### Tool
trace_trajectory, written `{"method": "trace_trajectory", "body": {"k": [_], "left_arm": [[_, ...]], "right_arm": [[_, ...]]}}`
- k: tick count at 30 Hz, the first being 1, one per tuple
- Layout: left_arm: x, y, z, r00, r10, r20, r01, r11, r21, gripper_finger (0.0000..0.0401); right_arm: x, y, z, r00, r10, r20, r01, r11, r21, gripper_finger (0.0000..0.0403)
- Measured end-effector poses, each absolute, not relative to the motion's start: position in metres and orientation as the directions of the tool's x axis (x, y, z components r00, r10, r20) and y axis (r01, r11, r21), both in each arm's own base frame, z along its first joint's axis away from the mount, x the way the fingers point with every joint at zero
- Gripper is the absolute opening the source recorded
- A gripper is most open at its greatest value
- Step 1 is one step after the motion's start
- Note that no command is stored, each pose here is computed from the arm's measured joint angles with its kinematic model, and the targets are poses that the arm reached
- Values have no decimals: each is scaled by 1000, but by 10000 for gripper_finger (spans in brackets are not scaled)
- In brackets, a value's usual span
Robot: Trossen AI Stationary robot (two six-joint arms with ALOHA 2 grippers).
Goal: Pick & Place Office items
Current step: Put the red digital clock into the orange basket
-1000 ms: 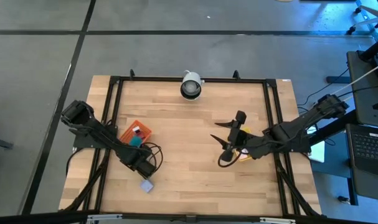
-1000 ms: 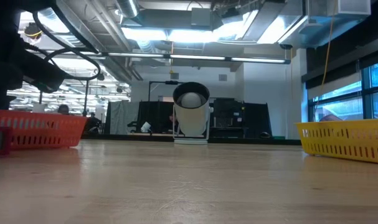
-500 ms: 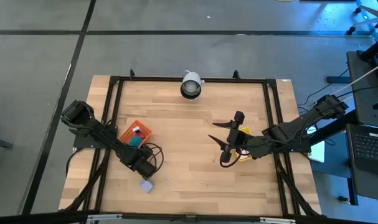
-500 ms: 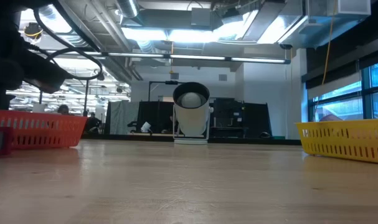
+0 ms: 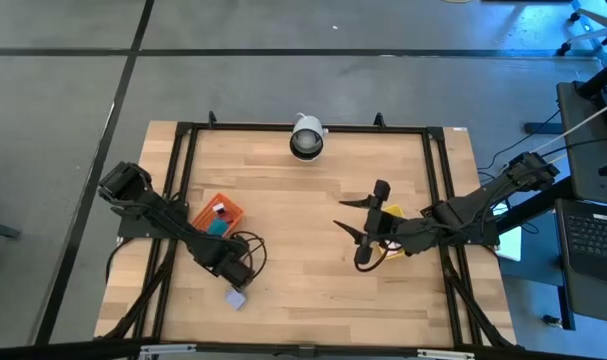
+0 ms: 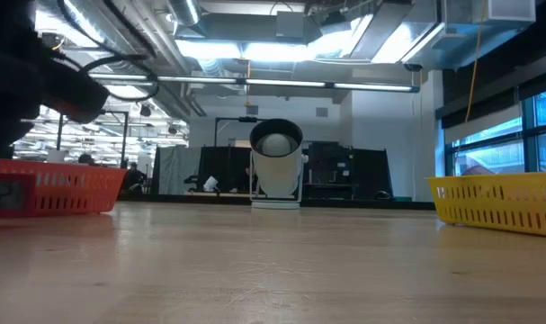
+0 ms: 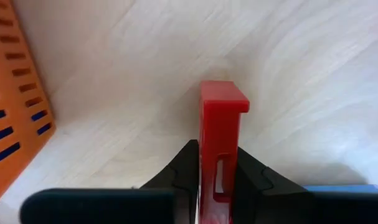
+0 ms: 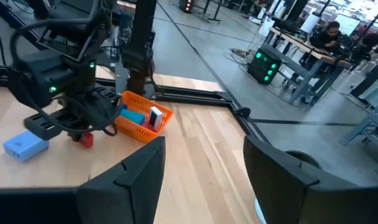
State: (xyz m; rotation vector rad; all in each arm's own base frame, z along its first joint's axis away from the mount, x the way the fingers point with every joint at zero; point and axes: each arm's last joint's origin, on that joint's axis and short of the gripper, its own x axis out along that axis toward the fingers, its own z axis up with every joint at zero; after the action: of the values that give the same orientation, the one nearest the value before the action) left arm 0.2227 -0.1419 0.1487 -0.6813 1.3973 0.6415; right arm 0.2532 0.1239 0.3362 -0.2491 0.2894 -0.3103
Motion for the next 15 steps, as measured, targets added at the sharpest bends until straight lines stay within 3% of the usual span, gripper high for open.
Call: {"method": "trace_trajectory", "body": {"k": [8, 15], "left_arm": [[242, -140, 167, 176, 45, -983, -717, 690, -97, 55], [257, -126, 189, 207, 164, -965, -683, 730, -23, 51]], "right_arm": [[258, 117, 337, 913, -331, -238, 259, 922, -289, 217], [261, 113, 339, 924, -302, -235, 236, 933, -270, 217]]}}
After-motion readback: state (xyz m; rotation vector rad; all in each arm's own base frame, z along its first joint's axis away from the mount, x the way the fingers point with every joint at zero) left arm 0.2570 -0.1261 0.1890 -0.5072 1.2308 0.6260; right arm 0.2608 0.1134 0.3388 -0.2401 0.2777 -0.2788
